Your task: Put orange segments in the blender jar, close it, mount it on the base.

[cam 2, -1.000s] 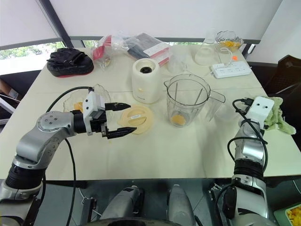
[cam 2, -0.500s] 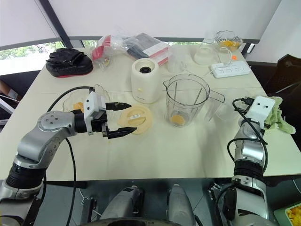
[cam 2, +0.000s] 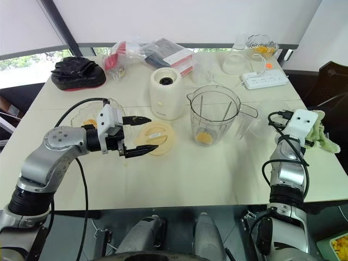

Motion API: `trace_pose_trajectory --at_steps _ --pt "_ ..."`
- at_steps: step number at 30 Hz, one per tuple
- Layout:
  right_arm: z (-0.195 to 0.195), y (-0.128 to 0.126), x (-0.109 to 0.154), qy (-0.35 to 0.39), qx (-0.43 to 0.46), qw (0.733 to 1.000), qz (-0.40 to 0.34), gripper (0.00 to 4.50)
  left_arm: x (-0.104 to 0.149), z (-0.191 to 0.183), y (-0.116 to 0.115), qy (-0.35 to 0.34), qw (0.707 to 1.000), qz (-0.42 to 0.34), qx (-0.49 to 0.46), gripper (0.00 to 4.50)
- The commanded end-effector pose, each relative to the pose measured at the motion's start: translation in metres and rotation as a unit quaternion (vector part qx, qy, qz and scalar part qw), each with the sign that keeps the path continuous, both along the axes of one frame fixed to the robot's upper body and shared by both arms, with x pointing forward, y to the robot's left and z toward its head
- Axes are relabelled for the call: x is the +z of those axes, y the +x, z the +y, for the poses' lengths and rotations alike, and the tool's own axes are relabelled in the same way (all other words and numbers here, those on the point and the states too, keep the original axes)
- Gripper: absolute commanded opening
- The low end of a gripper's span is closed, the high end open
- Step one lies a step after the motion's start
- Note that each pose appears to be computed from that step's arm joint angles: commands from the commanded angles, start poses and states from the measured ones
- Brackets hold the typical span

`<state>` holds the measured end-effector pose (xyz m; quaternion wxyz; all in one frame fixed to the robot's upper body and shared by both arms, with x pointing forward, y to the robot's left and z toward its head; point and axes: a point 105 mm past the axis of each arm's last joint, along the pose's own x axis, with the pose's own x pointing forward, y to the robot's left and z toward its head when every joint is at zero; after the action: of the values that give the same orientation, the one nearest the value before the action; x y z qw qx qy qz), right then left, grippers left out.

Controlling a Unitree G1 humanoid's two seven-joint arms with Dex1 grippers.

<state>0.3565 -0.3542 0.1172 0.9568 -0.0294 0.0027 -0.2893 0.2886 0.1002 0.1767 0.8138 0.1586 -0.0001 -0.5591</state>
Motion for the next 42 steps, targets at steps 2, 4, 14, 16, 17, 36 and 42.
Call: trace_pose_trajectory --at_steps 2,4,14,16,17,36,42 --pt "0.007 0.002 0.010 0.003 0.024 1.000 -0.019 0.02 0.008 -0.002 -0.001 0.001 1.000 -0.024 -0.004 4.50" --pt "0.009 0.000 0.009 0.007 0.025 0.999 -0.019 0.02 0.008 -0.001 -0.002 0.001 1.000 -0.024 -0.003 4.50" --pt "0.033 -0.014 -0.003 0.019 0.044 0.999 -0.001 0.02 0.006 0.000 -0.002 0.004 1.000 -0.025 0.001 4.50" --pt "0.034 -0.015 -0.003 0.021 0.047 0.999 0.002 0.02 0.006 0.000 -0.002 0.005 1.000 -0.026 0.001 4.50" --pt "0.035 -0.016 -0.004 0.021 0.049 0.999 0.003 0.02 0.006 0.000 -0.001 0.005 1.000 -0.026 0.001 4.50" --pt "0.065 -0.018 -0.002 0.028 0.135 0.990 0.021 0.02 0.005 -0.002 0.000 0.008 1.000 -0.029 -0.006 4.50" --pt "0.074 -0.019 -0.004 0.036 0.160 0.986 0.028 0.02 0.005 -0.002 0.000 0.009 1.000 -0.030 -0.004 4.50"
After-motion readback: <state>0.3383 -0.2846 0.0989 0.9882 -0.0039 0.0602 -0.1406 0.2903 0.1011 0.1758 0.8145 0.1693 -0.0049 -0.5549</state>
